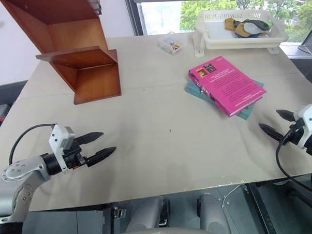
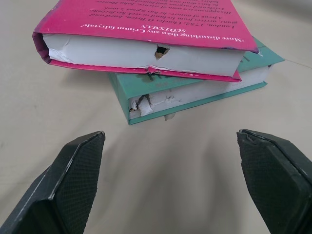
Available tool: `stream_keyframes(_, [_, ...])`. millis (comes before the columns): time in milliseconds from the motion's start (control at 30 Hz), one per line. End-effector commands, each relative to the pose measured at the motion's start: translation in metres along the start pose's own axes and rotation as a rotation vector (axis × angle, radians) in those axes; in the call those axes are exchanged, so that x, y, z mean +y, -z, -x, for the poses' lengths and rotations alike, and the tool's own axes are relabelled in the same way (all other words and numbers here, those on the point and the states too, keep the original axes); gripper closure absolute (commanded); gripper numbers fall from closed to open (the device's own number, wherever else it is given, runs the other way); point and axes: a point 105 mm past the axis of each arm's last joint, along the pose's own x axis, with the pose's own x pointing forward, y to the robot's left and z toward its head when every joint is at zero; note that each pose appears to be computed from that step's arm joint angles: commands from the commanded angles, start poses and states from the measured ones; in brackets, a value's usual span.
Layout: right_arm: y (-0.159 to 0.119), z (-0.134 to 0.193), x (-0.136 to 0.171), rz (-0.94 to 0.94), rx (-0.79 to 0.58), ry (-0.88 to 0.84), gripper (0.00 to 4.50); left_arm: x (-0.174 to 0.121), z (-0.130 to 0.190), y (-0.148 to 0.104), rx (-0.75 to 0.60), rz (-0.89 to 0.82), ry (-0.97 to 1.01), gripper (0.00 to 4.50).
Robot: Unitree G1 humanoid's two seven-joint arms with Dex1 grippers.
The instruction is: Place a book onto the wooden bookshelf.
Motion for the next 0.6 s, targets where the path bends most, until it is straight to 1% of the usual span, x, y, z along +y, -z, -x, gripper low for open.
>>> stream_keyframes(33, [-0.0146,0.0095,-0.0124,0.054,-0.023,0.037,0.06,-0.0012,0.0035,-0.0093,-0.029,-0.033,-0.009,0.0])
stream_keyframes(600, [-0.014,0.0129,-0.0143,0.074,-0.009,0.036,0.06,-0.0047,0.0057,-0.0053,-0.016,-0.022,-0.005,0.0])
